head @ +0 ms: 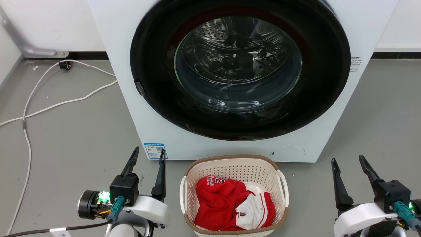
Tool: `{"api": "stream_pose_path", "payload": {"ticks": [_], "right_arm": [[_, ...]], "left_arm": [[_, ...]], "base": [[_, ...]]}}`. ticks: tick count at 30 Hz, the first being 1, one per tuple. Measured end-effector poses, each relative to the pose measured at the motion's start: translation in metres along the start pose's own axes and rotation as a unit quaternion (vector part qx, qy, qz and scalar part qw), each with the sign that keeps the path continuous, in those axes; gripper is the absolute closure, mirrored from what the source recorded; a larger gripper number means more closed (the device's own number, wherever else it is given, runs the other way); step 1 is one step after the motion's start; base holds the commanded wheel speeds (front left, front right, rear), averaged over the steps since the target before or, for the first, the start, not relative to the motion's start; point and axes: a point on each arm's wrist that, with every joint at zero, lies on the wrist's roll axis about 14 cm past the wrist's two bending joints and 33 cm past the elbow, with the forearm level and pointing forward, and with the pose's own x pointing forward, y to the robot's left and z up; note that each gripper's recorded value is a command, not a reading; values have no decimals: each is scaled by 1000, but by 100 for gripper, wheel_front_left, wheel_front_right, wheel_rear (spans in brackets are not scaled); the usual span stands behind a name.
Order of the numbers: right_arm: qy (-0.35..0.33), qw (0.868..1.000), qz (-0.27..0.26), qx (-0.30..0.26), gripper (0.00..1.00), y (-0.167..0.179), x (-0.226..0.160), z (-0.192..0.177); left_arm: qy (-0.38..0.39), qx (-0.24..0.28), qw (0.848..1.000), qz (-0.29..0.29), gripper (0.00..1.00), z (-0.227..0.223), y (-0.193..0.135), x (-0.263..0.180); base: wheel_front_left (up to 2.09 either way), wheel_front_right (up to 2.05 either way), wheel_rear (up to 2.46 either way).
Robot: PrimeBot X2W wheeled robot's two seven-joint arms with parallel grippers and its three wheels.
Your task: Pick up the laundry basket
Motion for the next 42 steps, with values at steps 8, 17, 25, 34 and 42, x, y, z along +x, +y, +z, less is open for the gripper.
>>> {"api": "stream_pose_path", "payload": {"ticks": [8,17,25,34,42], "right_arm": [[2,1000,-1,4,0,-1,0,-2],[4,1000,-2,6,0,-1,2,-4],[15,1000,-7,14,0,-4,6,-10],[33,999,-14,18,0,-10,28,-21],[77,997,-15,25,0,-13,61,-50]], "left_arm": [[4,-3,1000,2,0,-2,1,0],[8,-5,1000,4,0,-5,1,1],[9,-7,1000,1,0,-7,0,10],[5,-18,1000,-7,0,-9,-1,40],[31,-39,999,-5,0,-35,8,80]], "base": [[0,0,0],[0,0,0],[0,0,0],[0,0,0],[0,0,0]]}}
